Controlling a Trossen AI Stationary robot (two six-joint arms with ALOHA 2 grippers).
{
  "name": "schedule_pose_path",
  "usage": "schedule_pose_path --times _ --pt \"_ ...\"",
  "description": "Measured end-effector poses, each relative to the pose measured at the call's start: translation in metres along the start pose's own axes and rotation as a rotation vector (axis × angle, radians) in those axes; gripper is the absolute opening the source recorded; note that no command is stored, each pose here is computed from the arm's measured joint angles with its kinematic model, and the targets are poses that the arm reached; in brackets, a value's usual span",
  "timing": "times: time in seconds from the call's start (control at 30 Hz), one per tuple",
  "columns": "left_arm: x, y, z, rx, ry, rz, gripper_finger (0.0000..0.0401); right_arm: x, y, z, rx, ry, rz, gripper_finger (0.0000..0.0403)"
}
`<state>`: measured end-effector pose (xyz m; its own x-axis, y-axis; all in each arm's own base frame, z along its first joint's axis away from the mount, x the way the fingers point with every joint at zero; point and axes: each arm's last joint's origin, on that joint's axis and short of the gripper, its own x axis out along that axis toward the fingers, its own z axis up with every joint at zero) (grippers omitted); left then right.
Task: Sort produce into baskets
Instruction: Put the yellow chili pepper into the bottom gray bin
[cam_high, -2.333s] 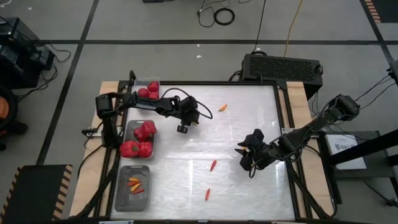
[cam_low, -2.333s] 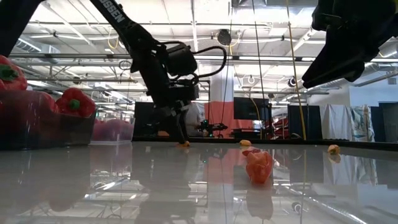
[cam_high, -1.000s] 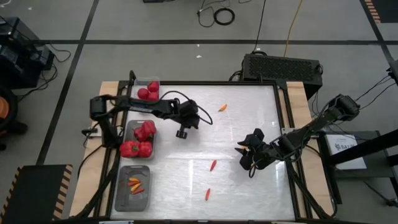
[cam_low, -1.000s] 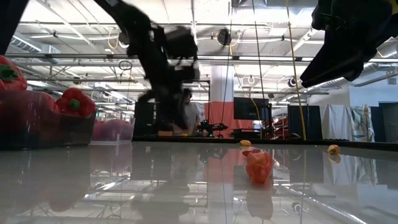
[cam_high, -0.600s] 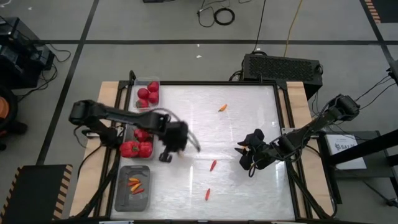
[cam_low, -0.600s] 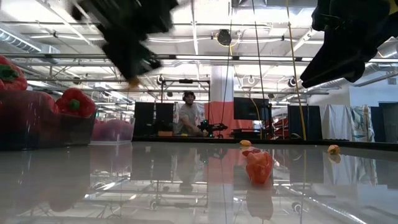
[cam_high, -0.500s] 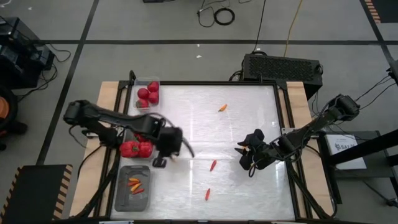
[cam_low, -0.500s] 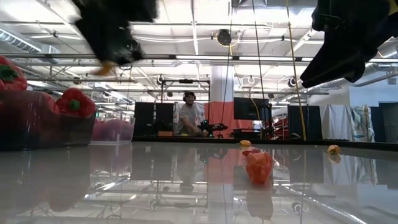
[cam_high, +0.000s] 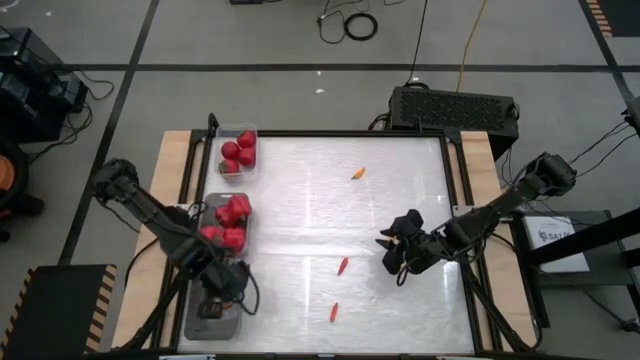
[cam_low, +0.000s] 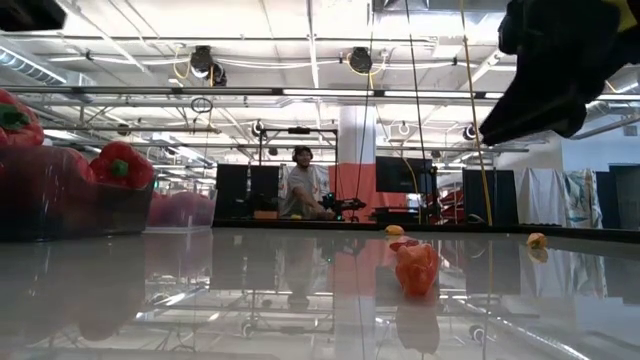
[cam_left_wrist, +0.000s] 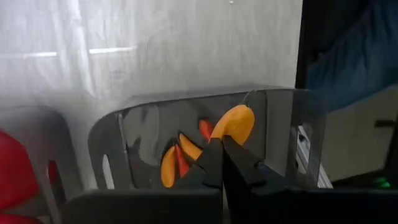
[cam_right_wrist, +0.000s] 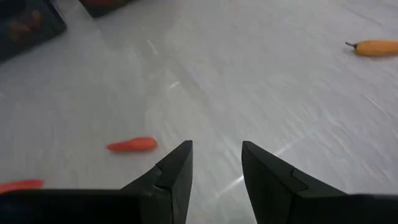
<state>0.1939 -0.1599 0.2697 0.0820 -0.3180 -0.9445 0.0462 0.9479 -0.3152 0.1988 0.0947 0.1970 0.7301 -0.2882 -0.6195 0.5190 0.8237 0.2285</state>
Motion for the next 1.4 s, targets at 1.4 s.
schedule_pose_path --times 1.4 --pt "0.008 0.091 0.092 0.289 -0.968 0.48 0.0125 0.037 -0.016 0.007 0.034 0.058 -0.135 0.013"
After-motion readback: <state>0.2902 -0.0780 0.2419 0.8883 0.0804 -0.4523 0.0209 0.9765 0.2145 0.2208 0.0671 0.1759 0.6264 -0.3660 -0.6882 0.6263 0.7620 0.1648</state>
